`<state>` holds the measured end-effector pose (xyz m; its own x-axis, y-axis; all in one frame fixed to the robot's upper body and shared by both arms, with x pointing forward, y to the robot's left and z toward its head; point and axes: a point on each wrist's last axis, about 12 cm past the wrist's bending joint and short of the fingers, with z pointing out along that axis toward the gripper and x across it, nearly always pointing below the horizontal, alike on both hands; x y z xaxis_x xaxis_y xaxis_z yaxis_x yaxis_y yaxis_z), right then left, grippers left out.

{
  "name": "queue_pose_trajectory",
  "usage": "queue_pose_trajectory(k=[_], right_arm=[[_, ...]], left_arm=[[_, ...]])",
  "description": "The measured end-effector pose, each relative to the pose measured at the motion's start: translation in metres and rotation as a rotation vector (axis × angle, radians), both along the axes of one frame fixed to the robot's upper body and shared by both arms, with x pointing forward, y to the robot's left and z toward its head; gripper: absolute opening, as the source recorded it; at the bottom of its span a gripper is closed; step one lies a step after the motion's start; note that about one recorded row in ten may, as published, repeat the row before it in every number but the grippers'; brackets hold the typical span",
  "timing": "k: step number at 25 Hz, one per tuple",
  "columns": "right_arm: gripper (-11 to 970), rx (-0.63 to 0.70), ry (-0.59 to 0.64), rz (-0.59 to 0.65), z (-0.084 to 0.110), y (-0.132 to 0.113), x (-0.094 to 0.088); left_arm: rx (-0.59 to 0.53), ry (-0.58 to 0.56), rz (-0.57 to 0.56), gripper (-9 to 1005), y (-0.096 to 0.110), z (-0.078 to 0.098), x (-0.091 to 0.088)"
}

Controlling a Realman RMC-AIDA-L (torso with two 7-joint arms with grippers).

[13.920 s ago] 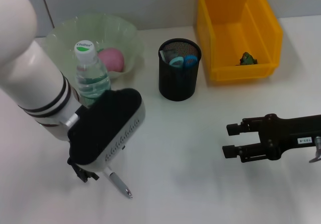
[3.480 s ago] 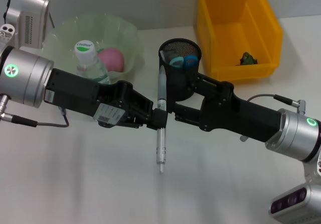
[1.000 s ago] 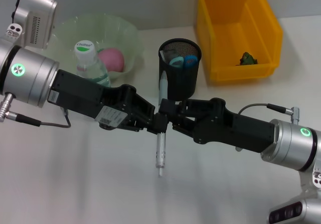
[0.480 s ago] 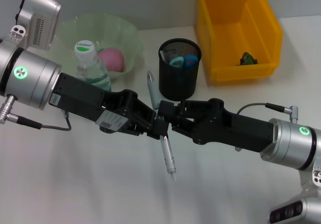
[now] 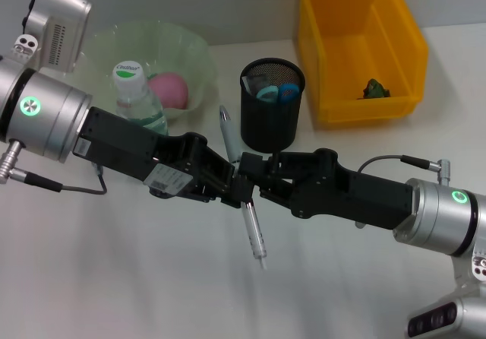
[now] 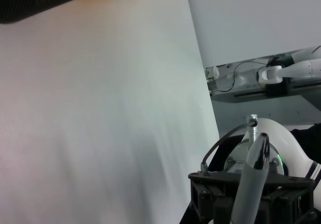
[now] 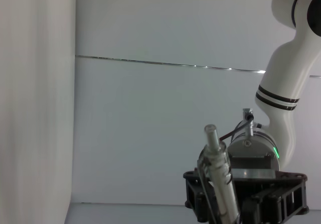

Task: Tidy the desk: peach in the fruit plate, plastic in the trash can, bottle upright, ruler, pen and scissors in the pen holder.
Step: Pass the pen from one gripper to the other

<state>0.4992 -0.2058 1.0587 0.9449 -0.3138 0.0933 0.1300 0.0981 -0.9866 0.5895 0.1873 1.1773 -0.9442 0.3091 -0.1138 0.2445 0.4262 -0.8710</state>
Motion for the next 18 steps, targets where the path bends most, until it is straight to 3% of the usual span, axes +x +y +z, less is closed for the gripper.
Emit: queue_pose_trajectory(k=[18], right_arm=[[64,-0.032,0.018,-0.036,-0.0047,-0.0010,0.0034]], left_arm=[[0.007,-0.008,0.013,174,0.0057,0.0021,0.0024]])
